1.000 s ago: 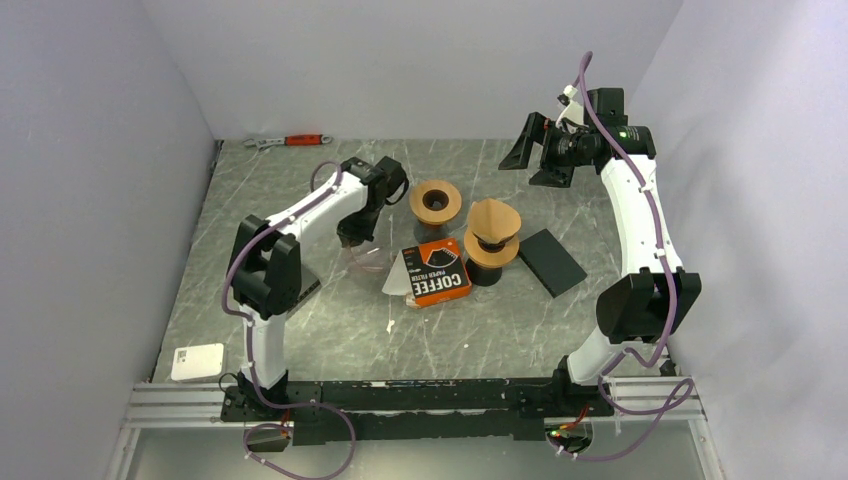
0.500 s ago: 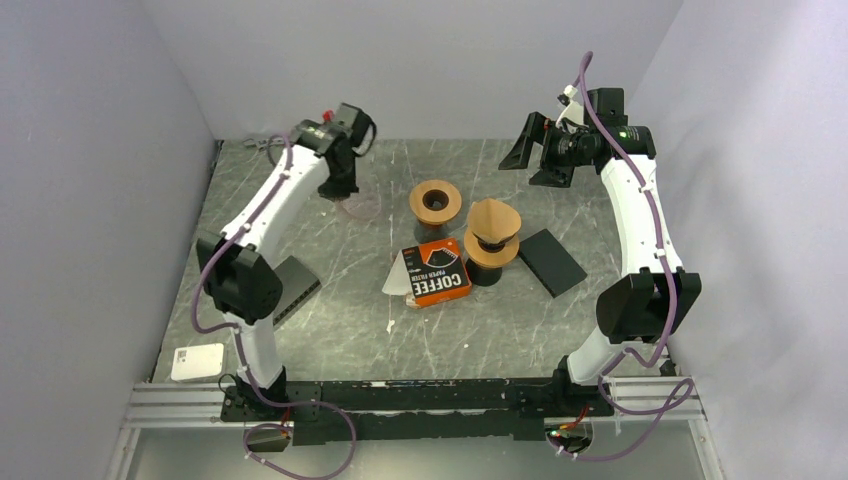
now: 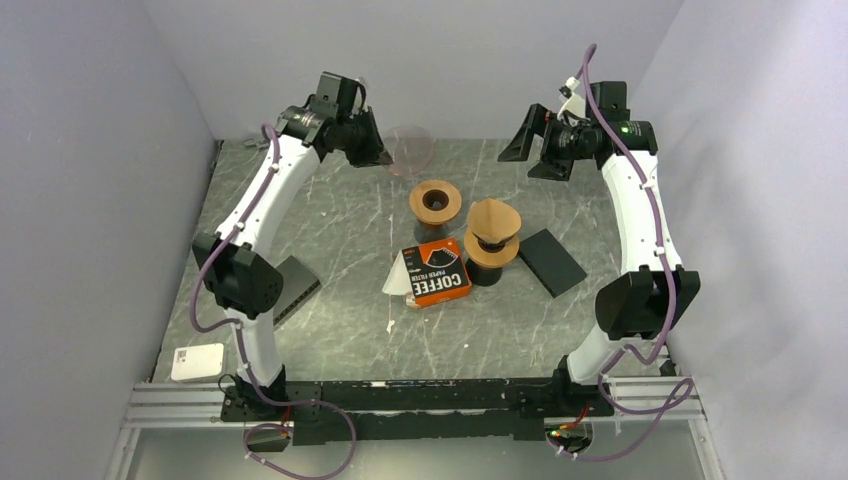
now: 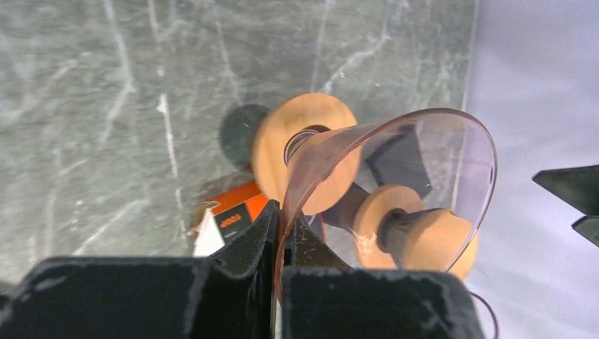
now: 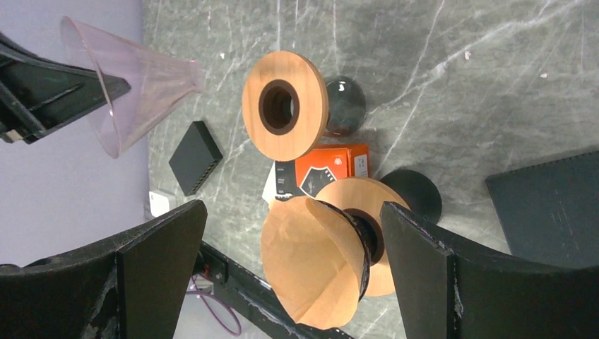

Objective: Place the coffee filter in the dripper

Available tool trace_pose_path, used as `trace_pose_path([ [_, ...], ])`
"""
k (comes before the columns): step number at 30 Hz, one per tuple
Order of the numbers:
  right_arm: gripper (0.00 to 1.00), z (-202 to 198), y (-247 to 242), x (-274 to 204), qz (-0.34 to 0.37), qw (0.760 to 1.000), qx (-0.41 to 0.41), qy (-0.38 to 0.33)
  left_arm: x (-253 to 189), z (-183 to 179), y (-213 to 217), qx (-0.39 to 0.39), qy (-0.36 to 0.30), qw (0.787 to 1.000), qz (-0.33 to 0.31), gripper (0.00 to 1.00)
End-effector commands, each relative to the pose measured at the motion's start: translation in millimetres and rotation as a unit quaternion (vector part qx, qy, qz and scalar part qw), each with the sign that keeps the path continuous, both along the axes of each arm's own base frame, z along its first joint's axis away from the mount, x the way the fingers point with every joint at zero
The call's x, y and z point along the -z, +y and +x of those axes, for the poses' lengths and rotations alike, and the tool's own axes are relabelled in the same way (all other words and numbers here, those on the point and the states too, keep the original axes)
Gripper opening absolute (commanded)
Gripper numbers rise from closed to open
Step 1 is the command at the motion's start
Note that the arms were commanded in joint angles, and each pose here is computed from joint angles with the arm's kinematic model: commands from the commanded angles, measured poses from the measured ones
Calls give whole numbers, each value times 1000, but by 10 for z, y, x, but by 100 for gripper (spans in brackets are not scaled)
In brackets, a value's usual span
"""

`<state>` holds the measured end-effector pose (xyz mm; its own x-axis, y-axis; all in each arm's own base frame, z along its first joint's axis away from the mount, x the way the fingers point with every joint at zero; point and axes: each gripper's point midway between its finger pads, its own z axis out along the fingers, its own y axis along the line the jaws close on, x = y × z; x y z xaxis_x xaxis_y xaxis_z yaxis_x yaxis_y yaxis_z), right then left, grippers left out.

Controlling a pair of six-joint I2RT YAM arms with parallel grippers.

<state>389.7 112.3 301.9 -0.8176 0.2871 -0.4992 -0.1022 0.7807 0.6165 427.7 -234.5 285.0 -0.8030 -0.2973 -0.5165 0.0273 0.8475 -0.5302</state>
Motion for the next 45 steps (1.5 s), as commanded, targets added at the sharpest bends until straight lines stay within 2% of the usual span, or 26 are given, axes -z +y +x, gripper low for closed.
trace_pose_path([
  [1,99,113,14,-255,11,999,-1,-37,-338,107,-370,40,-24,994,-99,0],
  [8,99,186,72,-318,33,999,-4,-40,-236,174,-646,68,-10,991,-114,0],
  [16,99,194,134,-319,58,998,-8,-34,-1,50,-797,65,30,994,-87,0],
  [36,99,159,147,-233,60,998,-13,-21,414,-99,-677,47,84,995,-32,0],
  [45,99,151,146,-210,60,998,-11,-18,516,-75,-641,47,82,996,-8,0],
])
